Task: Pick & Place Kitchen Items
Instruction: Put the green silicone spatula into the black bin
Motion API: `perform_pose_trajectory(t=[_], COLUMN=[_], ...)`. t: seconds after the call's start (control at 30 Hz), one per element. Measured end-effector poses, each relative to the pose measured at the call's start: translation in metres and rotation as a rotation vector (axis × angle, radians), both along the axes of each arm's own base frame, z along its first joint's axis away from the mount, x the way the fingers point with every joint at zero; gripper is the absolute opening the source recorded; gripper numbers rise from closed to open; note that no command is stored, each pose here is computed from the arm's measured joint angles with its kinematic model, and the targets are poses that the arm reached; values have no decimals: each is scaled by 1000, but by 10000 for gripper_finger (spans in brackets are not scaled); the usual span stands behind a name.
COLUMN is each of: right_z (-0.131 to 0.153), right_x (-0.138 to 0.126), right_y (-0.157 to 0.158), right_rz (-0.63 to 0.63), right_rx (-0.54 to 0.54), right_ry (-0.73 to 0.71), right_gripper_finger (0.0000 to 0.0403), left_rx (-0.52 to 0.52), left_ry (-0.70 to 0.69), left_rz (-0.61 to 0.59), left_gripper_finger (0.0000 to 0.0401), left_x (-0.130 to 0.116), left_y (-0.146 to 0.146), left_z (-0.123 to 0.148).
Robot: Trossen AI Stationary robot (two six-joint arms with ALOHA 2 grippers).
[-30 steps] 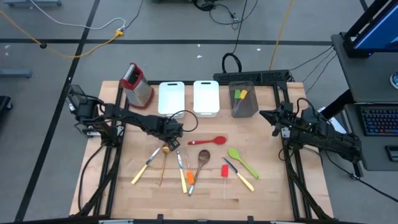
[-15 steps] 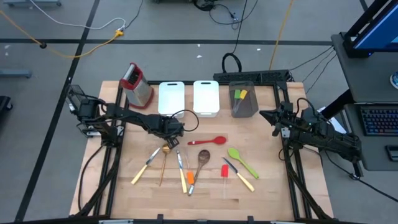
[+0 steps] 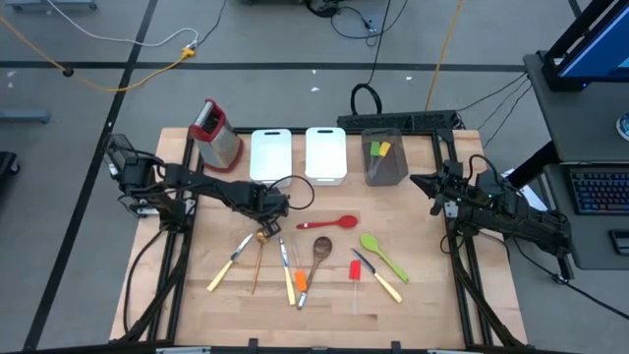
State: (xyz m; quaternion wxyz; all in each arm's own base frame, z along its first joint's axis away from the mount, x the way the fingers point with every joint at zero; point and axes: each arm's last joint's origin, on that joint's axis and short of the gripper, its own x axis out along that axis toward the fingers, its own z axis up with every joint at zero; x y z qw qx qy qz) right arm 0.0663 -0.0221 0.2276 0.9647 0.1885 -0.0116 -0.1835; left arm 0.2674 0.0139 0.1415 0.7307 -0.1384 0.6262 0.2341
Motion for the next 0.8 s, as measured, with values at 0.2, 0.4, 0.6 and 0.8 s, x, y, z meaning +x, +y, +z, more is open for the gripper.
perform_pose_trajectory(t=[0.2,0.4,0.6,0.8], right_z=[0,0,0,0], right_x=[0,0,0,0], right_y=[0,0,0,0], right_rz=[0,0,0,0], right_rx=[0,0,0,0], right_ry=[0,0,0,0], right_gripper_finger=[0,0,0,0], left_rx=[6,12,-6,-35], left_ry=[-17,-44,-53,-54], left_rz=[6,12,42,41], left_gripper_finger=[1,15,86,153], left_x=[3,6,6,4], left_y=[2,2,2,1], left_z=[-2,-1,-1,2])
